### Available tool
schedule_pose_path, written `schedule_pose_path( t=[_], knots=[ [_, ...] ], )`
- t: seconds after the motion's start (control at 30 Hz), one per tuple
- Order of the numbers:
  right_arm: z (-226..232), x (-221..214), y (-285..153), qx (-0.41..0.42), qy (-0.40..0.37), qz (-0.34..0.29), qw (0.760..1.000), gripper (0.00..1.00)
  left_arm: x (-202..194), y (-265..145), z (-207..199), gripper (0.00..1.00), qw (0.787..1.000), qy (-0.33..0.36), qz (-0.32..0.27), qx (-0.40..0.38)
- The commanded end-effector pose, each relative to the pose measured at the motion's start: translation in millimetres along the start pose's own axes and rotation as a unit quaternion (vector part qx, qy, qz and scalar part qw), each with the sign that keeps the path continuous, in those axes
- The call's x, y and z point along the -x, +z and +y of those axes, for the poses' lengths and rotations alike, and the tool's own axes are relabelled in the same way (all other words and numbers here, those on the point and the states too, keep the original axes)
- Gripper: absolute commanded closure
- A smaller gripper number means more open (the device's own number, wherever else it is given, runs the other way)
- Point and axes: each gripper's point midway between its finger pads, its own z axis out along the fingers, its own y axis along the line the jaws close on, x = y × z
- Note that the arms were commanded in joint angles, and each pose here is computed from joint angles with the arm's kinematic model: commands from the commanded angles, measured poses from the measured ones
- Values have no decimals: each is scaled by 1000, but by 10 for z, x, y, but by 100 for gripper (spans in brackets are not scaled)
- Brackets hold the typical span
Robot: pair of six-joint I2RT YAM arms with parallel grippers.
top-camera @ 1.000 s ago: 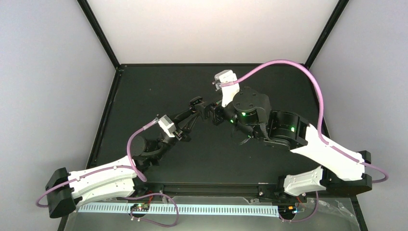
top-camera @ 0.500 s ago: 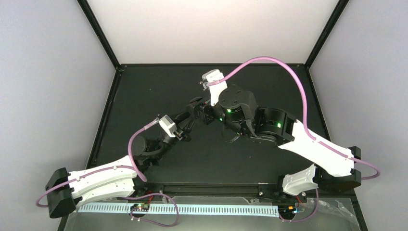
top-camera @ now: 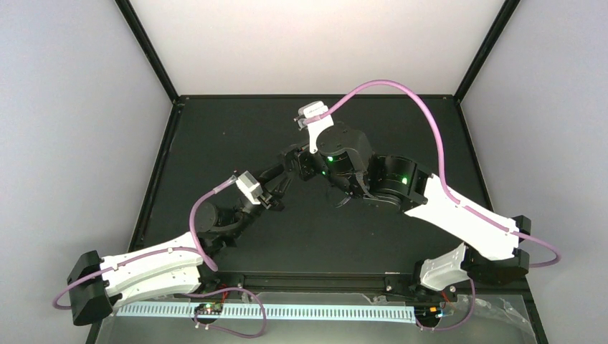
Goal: Insert the wireless bluetooth earbuds into the charging case
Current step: Place the earbud in the charging case.
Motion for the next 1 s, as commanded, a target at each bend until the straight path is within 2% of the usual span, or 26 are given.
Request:
schedule_pose_path(
  t=[0.0,0.97],
  knots=[
    [-49,13,-21,-8,6,1,1000,9,232,26,41,98,999,2,-29,12],
    [-265,-97,-144,-31,13,5,999,10,219,5,60,99,999,3,-27,16]
  ],
)
